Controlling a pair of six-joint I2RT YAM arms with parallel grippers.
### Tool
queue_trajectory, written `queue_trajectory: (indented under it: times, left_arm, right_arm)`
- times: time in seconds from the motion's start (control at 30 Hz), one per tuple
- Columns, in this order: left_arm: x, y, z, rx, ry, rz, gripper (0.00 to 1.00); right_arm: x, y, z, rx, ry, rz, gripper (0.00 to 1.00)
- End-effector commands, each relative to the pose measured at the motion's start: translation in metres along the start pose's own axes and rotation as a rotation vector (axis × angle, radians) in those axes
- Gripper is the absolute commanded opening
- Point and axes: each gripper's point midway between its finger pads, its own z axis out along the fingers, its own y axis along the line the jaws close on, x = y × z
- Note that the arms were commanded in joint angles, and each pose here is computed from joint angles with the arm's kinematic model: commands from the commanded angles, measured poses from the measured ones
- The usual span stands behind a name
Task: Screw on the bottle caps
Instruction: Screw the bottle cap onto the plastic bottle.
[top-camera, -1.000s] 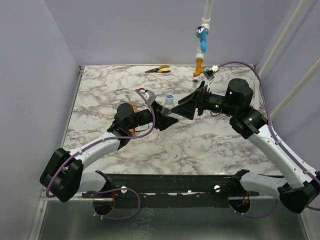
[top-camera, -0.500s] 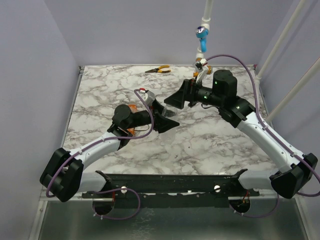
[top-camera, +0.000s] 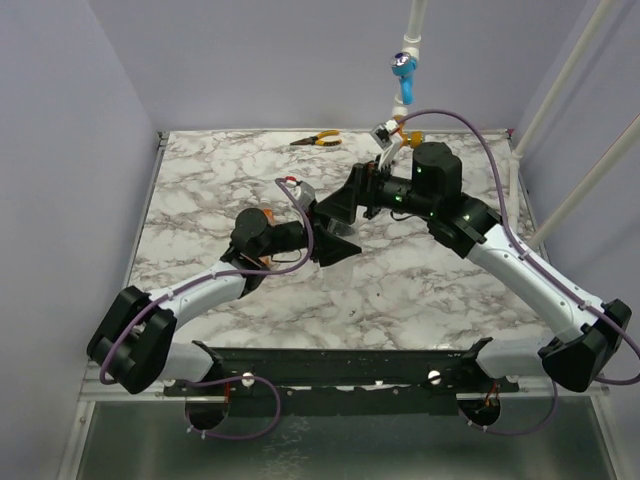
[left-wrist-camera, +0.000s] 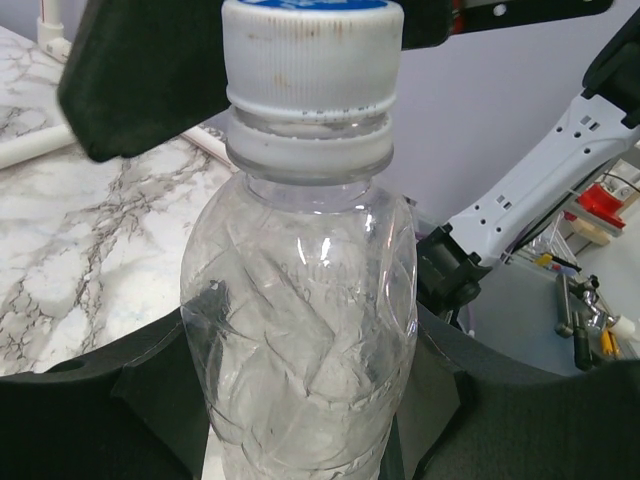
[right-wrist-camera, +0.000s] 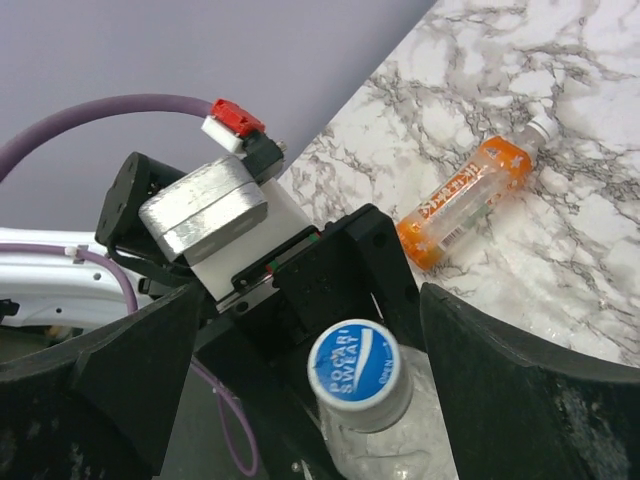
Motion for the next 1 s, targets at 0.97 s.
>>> queue_trajectory:
  times: [0.97]
  left_arm:
    - [-0.02,-0.004,-0.012,0.031,-0.023,0.034,0.25]
  right_arm:
    - [-0.023,-0.016,-0.013,0.172,-0.099,-0.021,0.96]
